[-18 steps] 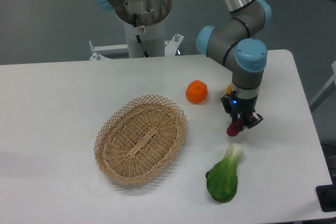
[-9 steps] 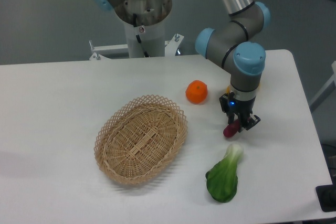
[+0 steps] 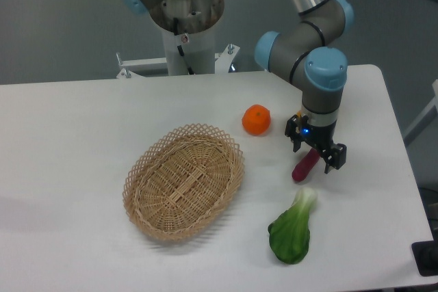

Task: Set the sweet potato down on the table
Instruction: 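Open the gripper to release the sweet potato onto the table, then raise the open gripper up and away from the sweet potato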

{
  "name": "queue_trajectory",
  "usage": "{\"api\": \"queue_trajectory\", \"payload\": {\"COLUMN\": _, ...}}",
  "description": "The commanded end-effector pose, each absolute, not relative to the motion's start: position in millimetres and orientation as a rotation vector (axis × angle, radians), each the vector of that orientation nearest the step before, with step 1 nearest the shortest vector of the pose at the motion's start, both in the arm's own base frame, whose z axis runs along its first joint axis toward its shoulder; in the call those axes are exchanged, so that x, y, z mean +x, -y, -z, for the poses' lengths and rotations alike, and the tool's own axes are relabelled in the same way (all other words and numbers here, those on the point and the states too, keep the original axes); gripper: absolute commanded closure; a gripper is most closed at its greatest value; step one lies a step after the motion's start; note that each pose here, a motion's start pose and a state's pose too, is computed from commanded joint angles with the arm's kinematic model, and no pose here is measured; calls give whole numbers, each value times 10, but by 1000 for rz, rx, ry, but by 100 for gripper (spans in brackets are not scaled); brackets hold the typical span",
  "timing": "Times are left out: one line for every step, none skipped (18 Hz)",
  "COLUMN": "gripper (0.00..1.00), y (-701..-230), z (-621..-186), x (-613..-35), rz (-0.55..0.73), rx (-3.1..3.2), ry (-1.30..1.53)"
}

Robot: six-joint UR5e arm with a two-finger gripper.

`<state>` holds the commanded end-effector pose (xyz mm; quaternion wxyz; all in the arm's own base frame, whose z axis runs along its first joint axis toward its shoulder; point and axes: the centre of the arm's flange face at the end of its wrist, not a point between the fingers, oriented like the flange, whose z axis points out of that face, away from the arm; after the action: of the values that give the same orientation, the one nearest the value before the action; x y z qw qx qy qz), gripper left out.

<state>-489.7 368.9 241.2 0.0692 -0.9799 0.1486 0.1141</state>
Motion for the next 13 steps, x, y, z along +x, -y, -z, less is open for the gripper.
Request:
{"api": "queue_trajectory", "payload": {"gripper": 0, "y": -3689, "z": -2446, "x": -4898, "rz": -352, "rx": -2947, "ry": -440}}
{"api": "queue_trajectory", "payload": {"gripper": 0, "y": -3691, "z": -2492, "x": -4917, "rz": -370, "rx": -2939, "ry": -438}}
{"api": "queue_trajectory", "payload": {"gripper": 0, "y": -3704, "z": -2547, "x": -4951, "rz": -400, "rx": -2931, "ry": -436}}
{"api": "queue_trajectory", "payload": {"gripper": 0, "y": -3712, "z": -2640, "x": -4979, "rz": -442, "rx": -2922, "ry": -446}}
{"api": "queue_trajectory", "payload": {"gripper": 0, "y": -3683, "z": -2792, "x": -4998, "rz": -483, "rx": -2916, "ry": -445}}
{"api": "queue_trajectory", "payload": {"gripper": 0, "y": -3568, "z": -2933, "x": -5047, "rz": -524, "rx": -2926, "ry": -423}}
{"api": "queue_trajectory", "payload": {"gripper": 0, "y": -3445, "z": -3067, "x": -5088, "rz": -565, "rx": -2939, "ry": -406}}
{"api": "queue_trajectory", "payload": {"gripper": 0, "y": -3348, "z": -3183, "x": -5112, "rz": -603, "rx": -2950, "ry": -400}}
{"api": "queue_trajectory", "payload": {"gripper": 0, "y": -3240, "z": -3303, "x": -5152, "rz": -637, "rx": -2953, "ry": -410}}
{"api": "queue_trajectory", "payload": {"gripper": 0, "y": -3128, "z": -3366, "x": -5192, "rz": -650, "rx": -2958, "ry": -436}}
{"api": "queue_trajectory", "payload": {"gripper": 0, "y": -3033, "z": -3403, "x": -5222, "rz": -649, "rx": -2965, "ry": -479}}
{"api": "queue_trajectory", "payload": {"gripper": 0, "y": -2965, "z": -3448, "x": -5248, "rz": -655, "rx": -2968, "ry": -533}}
{"api": "queue_trajectory", "payload": {"gripper": 0, "y": -2862, "z": -3563, "x": -5281, "rz": -682, "rx": -2960, "ry": -572}}
